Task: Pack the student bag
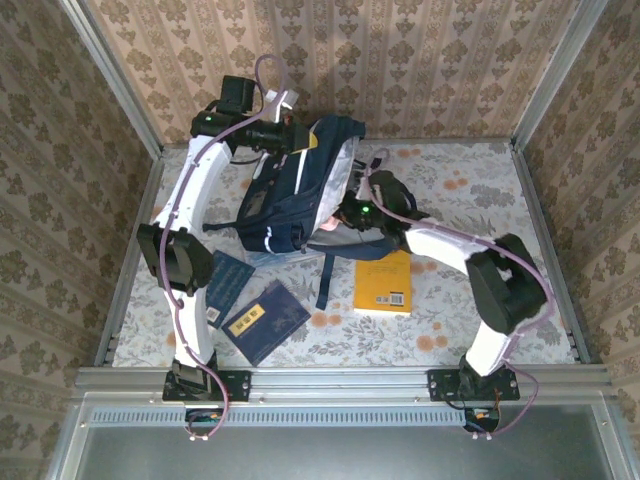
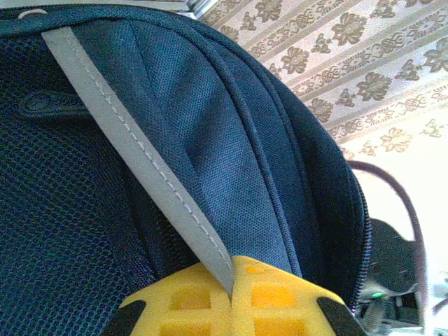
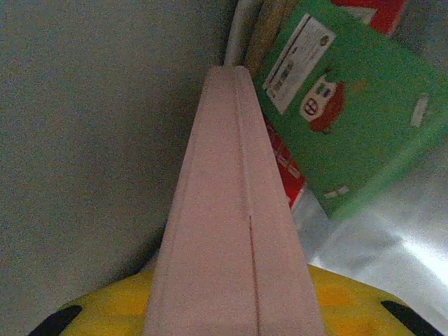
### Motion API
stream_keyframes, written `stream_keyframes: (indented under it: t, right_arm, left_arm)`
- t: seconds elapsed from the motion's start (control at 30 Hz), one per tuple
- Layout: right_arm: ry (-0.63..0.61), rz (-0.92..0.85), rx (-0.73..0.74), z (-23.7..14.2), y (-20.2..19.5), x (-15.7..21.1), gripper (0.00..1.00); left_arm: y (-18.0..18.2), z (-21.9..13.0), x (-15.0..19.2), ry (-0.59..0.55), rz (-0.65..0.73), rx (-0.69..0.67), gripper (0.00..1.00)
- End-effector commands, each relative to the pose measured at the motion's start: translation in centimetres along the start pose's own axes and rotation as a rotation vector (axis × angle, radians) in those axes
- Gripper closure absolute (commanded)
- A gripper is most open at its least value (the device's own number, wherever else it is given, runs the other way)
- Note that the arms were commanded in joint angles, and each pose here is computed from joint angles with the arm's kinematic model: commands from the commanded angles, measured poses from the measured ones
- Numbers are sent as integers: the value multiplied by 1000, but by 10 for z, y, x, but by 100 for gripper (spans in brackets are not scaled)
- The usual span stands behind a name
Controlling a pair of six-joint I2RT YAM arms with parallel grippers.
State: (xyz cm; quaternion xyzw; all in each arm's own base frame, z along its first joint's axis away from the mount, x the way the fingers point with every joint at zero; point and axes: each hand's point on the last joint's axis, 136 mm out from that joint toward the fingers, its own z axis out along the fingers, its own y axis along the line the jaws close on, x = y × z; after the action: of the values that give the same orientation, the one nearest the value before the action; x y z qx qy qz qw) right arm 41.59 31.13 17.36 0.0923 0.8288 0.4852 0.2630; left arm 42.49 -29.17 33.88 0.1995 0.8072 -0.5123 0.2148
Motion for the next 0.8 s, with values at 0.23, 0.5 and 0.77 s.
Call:
stream_keyframes:
  t: [0.23,0.5,0.77]
  right_arm:
    - [-14,82,-37,109,5,0,64]
    - [-46,-24,-77,91,22,-14,25]
    - [-121,-128,4,28,16,-24,14]
  left_arm:
    - [-77,-42,-30,-112,183,215,100]
    - [-54,-50,-38,-141,135,190,100]
    - [-15,-60,-45,-176,67,131,100]
